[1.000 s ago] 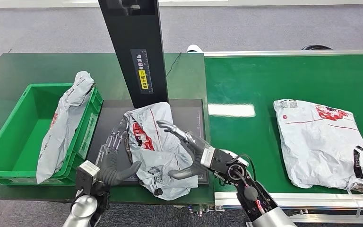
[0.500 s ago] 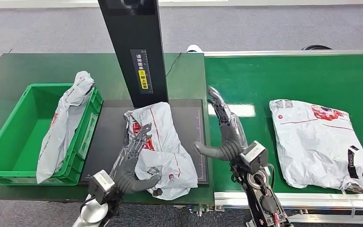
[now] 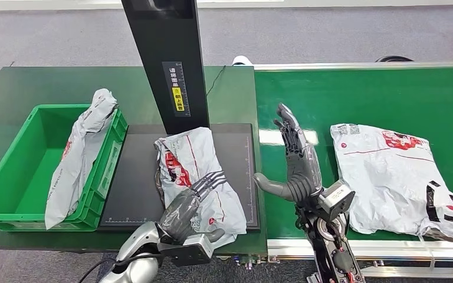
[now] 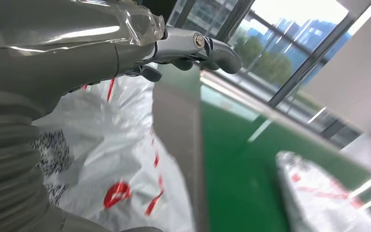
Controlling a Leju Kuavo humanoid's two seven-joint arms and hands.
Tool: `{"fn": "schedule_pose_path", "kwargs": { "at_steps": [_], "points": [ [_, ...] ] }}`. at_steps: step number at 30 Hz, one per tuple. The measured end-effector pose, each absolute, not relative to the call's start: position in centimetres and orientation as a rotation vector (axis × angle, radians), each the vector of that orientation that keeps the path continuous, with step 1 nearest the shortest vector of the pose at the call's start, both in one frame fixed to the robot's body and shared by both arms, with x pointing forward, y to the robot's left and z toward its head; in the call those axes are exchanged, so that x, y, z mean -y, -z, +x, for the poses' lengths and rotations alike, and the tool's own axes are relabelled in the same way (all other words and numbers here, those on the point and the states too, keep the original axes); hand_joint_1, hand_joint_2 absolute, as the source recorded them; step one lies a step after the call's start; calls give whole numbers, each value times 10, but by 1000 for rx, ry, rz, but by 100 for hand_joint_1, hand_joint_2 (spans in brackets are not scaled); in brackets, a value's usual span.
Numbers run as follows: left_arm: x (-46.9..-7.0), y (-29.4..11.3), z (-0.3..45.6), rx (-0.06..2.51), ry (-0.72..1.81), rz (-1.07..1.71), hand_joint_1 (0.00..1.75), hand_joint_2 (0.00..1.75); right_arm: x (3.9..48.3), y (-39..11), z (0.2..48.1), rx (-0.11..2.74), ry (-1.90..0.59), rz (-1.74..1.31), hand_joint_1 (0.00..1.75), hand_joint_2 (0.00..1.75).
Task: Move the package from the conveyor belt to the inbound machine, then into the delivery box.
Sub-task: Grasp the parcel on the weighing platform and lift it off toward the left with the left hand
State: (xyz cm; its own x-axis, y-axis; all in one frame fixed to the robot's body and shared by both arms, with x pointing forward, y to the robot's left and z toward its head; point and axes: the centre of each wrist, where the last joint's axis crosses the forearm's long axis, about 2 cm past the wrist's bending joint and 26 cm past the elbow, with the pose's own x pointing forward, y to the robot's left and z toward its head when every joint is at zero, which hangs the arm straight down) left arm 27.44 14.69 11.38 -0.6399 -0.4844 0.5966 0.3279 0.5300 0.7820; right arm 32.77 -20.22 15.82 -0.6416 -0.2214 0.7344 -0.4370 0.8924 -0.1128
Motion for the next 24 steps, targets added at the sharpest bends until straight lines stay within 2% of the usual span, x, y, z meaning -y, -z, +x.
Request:
{"fn": "schedule_pose_path", "kwargs": {
  "at_steps": [14, 18, 19, 23, 24],
  "points": [
    [-148, -92, 287, 1567, 1503, 455, 0, 175, 198, -159, 327, 2272, -372, 464, 0, 175],
    [-146, -85, 289, 1514, 1535, 432, 70, 175, 198, -158, 327, 2269, -367, 458, 0, 175],
    [-146, -84, 290, 1507, 1542, 427, 70, 175, 199, -157, 327, 2268, -366, 456, 0, 175],
    [-145, -81, 291, 1494, 1557, 408, 175, 175, 200, -156, 327, 2263, -364, 451, 0, 175],
    [-145, -81, 291, 1495, 1558, 403, 175, 175, 200, -156, 327, 2262, -364, 450, 0, 175]
  ]
}}
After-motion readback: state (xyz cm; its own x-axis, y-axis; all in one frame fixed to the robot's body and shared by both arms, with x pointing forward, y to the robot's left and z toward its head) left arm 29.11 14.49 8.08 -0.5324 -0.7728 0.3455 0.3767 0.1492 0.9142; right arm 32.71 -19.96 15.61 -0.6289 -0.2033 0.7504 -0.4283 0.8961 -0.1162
